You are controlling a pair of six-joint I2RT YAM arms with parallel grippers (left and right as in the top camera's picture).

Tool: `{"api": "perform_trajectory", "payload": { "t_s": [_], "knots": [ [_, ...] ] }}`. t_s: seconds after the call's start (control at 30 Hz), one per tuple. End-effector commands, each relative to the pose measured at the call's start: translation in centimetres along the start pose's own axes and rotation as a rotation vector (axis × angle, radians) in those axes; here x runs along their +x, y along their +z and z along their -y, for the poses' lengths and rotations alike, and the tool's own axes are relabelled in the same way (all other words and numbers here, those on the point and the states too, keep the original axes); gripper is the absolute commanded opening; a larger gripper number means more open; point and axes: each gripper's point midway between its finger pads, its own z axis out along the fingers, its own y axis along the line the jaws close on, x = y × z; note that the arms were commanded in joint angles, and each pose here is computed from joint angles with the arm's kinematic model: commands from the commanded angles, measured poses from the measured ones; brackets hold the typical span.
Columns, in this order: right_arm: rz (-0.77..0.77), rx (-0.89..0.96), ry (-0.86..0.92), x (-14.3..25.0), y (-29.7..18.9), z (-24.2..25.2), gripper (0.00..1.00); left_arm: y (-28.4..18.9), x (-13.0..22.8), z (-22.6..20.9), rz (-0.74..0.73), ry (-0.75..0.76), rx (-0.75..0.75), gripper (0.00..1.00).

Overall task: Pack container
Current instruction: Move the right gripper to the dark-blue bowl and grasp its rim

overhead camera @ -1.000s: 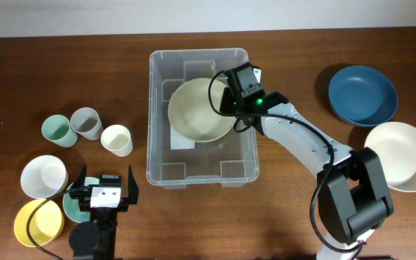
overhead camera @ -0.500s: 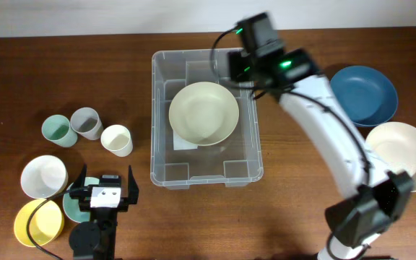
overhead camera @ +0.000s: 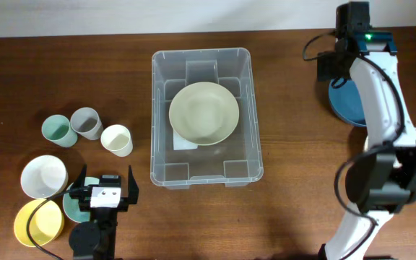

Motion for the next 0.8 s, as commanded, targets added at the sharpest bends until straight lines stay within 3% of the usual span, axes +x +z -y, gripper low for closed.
{"api": "perform_trajectory", "payload": {
  "t_s": [0.0,0.27,0.53,0.7,0.77],
  "knots": [
    [-0.096,-0.011,-0.041,1.7,4.2,-0.6,0.88,0.0,0.2,0.2,0.002,-0.006,0.009,1.00],
    [-0.268,-0.008,-0.041,5.6,12.8,-0.9,0.89,0.0,0.2,0.2,0.002,-0.006,0.009,1.00],
    [-0.260,0.000,-0.012,5.8,15.9,-0.5,0.89,0.0,0.2,0.2,0.002,-0.006,0.009,1.00],
    [-0.235,0.002,-0.003,5.2,16.1,-0.5,0.66,0.0,0.2,0.2,0.002,-0.006,0.009,1.00],
    [-0.232,0.002,-0.002,5.1,16.2,-0.5,0.50,0.0,0.2,0.2,0.002,-0.006,0.009,1.00]
  ]
}}
